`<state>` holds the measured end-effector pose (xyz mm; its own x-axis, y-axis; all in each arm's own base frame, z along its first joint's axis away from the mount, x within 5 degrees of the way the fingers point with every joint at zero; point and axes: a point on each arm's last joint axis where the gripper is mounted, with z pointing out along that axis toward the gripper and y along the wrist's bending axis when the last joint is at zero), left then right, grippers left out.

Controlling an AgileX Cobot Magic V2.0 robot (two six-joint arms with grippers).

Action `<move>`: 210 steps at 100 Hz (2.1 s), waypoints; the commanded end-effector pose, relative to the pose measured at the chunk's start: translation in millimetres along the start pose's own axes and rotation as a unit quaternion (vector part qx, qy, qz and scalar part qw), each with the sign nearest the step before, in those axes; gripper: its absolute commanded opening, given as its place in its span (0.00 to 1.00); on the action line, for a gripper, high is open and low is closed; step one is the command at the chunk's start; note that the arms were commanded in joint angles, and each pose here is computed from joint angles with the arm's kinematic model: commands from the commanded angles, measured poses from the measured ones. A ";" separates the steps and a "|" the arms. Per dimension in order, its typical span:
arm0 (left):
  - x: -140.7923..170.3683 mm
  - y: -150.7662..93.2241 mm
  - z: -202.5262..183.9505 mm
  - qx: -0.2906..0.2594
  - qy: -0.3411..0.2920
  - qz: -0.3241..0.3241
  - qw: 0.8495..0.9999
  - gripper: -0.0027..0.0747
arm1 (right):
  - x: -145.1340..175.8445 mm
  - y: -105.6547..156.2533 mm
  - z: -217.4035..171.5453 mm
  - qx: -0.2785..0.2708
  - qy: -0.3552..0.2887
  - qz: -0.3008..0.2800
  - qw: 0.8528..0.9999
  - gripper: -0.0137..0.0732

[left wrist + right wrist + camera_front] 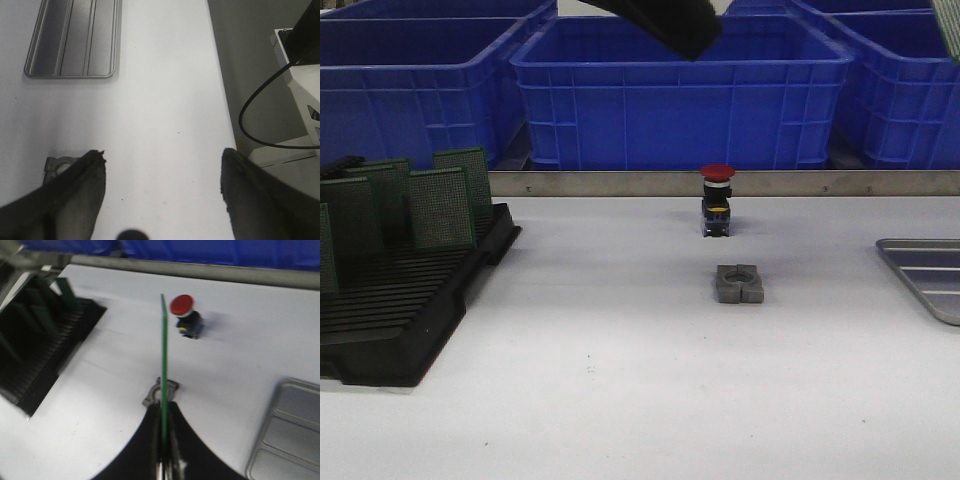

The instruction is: Place circuit board on tray

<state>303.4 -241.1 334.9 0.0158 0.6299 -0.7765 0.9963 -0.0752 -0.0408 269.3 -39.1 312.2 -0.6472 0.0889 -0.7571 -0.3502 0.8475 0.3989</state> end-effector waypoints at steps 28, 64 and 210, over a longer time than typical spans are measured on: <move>-26.8 -16.5 -20.6 -0.002 -0.048 0.020 0.999 0.63 | 15.9 -80.7 29.1 0.034 0.007 0.180 0.983 0.08; -26.8 -16.5 -20.6 -0.002 -0.048 0.020 0.999 0.63 | 60.9 -129.8 82.9 -0.003 0.059 0.306 0.950 0.08; -26.8 -16.5 -20.6 -0.002 -0.048 0.020 0.999 0.63 | 69.6 -145.3 90.7 0.048 0.059 0.309 0.948 0.76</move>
<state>303.4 -241.1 334.9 0.0158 0.6299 -0.7765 0.9963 -0.0752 -0.0408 333.3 -106.3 124.5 -0.8039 0.5472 -0.2330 0.2457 0.6623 0.7078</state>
